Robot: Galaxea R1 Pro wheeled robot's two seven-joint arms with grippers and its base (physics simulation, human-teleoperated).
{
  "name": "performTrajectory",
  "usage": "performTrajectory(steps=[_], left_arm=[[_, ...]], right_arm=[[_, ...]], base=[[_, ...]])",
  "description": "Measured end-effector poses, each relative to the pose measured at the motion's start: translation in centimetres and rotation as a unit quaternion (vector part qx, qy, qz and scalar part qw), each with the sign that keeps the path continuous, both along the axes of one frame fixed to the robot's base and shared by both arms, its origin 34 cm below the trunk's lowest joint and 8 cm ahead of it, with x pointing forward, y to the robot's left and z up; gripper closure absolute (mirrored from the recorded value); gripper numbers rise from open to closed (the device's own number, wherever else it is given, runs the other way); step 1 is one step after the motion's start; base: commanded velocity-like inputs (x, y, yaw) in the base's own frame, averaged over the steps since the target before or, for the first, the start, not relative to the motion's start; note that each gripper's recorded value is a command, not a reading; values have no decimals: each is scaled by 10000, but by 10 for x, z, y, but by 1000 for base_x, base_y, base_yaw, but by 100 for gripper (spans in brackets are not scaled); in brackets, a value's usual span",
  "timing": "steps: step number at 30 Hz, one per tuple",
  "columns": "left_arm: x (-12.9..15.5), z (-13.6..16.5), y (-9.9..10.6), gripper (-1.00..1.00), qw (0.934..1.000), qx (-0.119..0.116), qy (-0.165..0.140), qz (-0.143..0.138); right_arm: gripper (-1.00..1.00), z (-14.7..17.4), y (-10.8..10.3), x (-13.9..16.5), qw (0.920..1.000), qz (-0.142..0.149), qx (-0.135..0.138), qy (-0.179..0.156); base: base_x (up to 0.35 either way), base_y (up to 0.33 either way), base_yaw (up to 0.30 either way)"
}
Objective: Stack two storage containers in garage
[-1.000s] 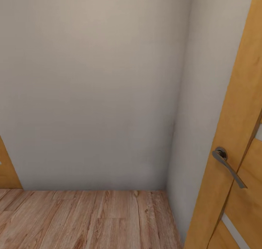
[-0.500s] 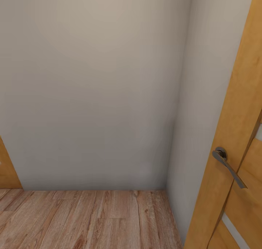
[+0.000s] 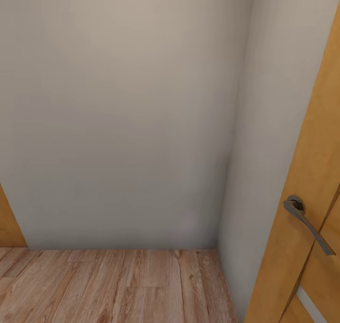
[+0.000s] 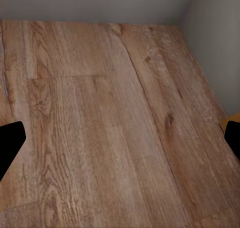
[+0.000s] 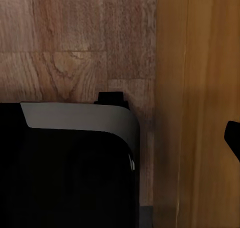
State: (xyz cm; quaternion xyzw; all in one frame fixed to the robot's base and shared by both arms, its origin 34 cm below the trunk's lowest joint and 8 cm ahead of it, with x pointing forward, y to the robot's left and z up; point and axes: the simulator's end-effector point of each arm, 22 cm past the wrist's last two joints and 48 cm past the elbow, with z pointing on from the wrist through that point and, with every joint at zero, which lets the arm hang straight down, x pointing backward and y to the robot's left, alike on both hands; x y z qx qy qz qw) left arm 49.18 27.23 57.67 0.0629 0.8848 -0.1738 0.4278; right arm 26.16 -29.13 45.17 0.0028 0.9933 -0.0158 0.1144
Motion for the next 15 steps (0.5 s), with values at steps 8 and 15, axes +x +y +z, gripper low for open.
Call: performTrajectory(steps=[8, 15], left_arm=[[0, 0, 0, -100, 10000, 1, 3, -1], [0, 0, 0, -100, 10000, 0, 4, 0]], right_arm=[[-100, 0, 0, 0, 10000, 0, 3, -5], [-100, 0, 0, 0, 10000, 0, 1, -7]], base=[[5, 2, 104], [1, 0, 37]])
